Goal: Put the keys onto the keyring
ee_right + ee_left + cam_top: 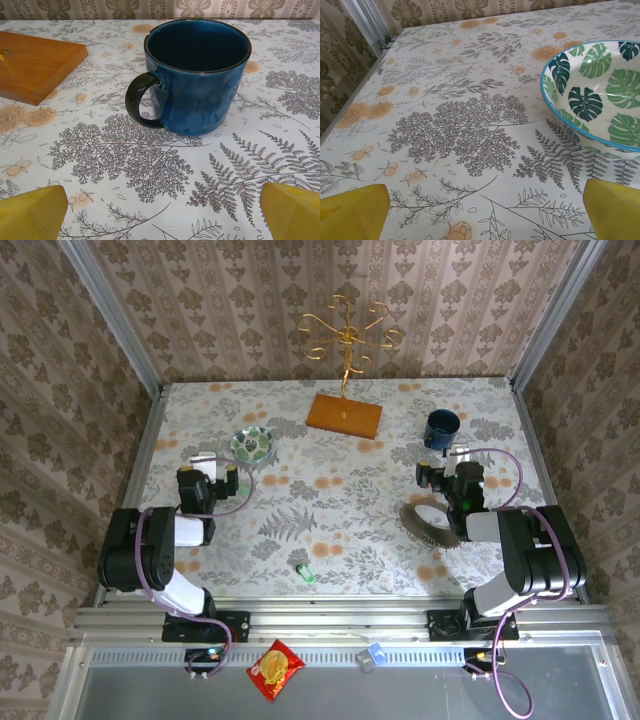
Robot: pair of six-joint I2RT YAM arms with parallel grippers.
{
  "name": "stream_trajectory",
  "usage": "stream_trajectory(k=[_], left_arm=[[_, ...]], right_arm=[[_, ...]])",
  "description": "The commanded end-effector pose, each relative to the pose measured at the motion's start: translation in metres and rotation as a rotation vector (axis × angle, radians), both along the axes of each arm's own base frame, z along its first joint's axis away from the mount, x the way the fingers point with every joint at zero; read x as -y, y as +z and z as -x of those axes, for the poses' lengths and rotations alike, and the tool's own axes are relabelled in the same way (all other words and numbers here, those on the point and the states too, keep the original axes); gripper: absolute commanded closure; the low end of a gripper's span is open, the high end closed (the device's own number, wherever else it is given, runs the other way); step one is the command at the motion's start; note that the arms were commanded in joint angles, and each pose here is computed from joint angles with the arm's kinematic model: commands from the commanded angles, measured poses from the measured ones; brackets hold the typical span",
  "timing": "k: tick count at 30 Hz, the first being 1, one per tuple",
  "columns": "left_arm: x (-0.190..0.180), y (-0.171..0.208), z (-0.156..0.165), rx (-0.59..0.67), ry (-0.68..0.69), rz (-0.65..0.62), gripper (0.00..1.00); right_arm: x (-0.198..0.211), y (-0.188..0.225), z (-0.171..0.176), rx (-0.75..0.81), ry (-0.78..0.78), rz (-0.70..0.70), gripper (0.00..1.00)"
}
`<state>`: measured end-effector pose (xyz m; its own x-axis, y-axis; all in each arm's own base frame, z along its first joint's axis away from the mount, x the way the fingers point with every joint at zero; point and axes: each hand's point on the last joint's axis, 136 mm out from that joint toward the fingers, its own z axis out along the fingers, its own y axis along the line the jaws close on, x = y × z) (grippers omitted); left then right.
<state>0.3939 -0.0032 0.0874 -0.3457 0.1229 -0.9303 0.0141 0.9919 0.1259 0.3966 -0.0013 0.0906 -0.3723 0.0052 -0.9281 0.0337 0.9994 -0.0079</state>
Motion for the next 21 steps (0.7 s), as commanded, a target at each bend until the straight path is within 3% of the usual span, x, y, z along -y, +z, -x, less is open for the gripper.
stream_trajectory(k=[1,21], left_arm=[[0.0016,0.0082,-0.0067,0.02,-0.022,0.012,0.0],[0.0012,0.0084,-0.0068,0.02,-0.022,0.015,0.0]], right_arm=[[0.0021,0.0059,-0.0043,0.02,-0.015,-0.015,0.0],[0.0018,0.0066,-0.0041,0.022,-0.013,-0.016,0.0]])
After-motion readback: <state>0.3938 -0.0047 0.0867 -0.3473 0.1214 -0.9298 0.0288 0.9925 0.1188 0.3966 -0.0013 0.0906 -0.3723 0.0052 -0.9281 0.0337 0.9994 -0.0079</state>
